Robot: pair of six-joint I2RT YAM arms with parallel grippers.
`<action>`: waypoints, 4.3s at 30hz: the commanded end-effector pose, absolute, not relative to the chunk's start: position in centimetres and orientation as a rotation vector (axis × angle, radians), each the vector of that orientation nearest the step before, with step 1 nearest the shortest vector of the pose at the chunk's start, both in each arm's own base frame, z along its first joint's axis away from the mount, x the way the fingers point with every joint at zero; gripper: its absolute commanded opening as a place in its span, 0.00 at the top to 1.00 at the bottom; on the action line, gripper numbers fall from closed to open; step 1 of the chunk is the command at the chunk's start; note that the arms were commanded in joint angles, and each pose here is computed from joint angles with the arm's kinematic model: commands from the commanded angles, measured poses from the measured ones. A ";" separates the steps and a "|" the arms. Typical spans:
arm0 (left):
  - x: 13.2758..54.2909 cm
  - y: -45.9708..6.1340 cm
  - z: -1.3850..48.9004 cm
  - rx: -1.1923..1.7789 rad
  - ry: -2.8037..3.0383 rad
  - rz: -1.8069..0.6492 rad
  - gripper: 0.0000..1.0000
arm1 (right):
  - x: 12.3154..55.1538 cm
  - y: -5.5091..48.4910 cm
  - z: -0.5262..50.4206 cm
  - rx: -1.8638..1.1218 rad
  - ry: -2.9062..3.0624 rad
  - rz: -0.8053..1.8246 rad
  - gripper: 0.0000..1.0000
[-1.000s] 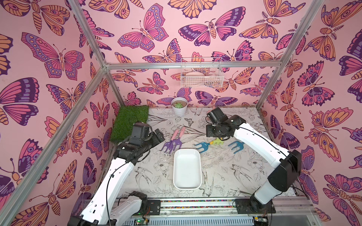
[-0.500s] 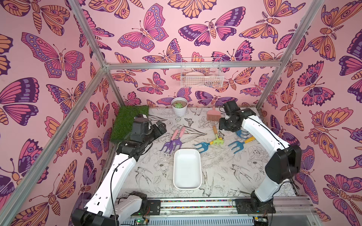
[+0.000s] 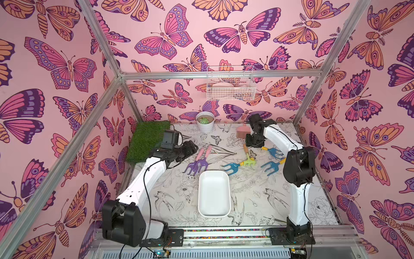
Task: Put the rake into the storage box
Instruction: Pick up the rake at the center of the board, then place the rake in the storage box.
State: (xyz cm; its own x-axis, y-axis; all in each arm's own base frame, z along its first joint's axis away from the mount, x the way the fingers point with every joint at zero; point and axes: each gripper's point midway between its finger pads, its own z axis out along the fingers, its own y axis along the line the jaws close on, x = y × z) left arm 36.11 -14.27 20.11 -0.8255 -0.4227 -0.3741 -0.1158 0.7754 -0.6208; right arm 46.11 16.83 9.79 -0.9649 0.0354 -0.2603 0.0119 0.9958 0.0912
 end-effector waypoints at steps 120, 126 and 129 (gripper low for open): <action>22.9 -10.1 17.9 -0.627 2.561 -0.626 0.37 | 23.4 40.0 15.5 -0.283 2.870 0.657 0.50; 23.9 -10.7 18.8 -0.562 2.569 -0.623 0.37 | 26.1 37.4 17.9 -0.236 2.782 0.616 0.54; 24.3 -11.0 19.1 -0.528 2.578 -0.622 0.37 | 27.1 35.8 17.6 -0.186 2.788 0.591 0.55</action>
